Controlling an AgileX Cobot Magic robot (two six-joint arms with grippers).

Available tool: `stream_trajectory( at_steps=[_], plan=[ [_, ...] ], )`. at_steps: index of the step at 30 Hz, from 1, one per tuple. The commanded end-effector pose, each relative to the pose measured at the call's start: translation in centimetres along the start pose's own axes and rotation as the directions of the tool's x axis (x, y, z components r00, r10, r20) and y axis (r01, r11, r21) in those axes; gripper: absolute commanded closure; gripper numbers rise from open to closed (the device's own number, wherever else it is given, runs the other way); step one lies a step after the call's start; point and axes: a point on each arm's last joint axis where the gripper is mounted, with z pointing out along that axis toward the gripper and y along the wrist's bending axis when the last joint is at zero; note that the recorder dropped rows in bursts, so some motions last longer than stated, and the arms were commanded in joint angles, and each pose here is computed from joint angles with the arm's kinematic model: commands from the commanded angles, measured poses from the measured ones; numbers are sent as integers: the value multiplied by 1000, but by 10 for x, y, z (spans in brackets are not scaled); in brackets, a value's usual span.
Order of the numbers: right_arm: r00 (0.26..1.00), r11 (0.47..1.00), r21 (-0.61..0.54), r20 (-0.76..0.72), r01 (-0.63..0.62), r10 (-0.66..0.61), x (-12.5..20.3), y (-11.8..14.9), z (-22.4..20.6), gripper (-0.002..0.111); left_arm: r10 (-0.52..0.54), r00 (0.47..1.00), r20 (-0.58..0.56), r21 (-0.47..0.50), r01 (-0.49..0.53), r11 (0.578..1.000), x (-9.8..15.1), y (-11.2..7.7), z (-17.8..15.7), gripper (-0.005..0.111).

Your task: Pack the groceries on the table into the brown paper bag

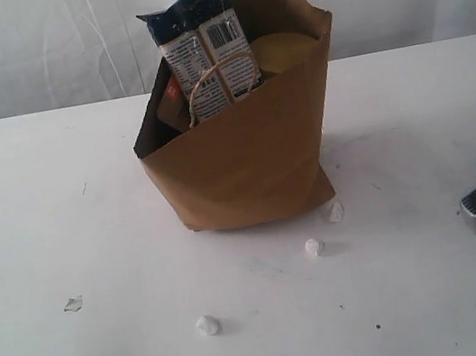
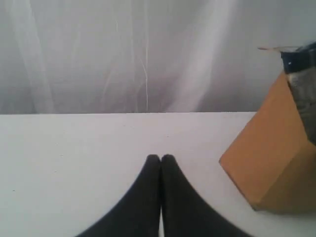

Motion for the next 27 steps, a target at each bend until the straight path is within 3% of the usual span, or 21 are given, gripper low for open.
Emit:
stream_trajectory(
  at_steps=[1, 2, 7, 15, 21, 27],
  plan=[
    [997, 993, -87, -23, 75, -77, 4, 8, 4, 101, 5, 994, -110, 40, 0, 999, 36, 1, 5, 107],
    [996, 990, -119, -21, 81, -84, 3, 11, 5, 96, -29, 989, -144, 47, 36, 998, 48, 1, 7, 107],
    [992, 959, -257, -3, 123, -128, -5, 22, 14, 73, -13, 952, -305, 34, 25, 999, 110, 7, 9, 107],
    [995, 965, -244, 0, 100, -103, -18, 19, 32, 71, -42, 943, -330, 35, 56, 998, 112, 6, 8, 107],
    [984, 966, -198, -33, 166, -176, -20, 13, 43, 71, -42, 942, -334, 37, 57, 998, 113, 6, 8, 107],
    [981, 964, -217, -80, 154, -174, -22, 13, 55, 71, -42, 942, -334, 37, 57, 998, 113, 6, 8, 107]
  ],
)
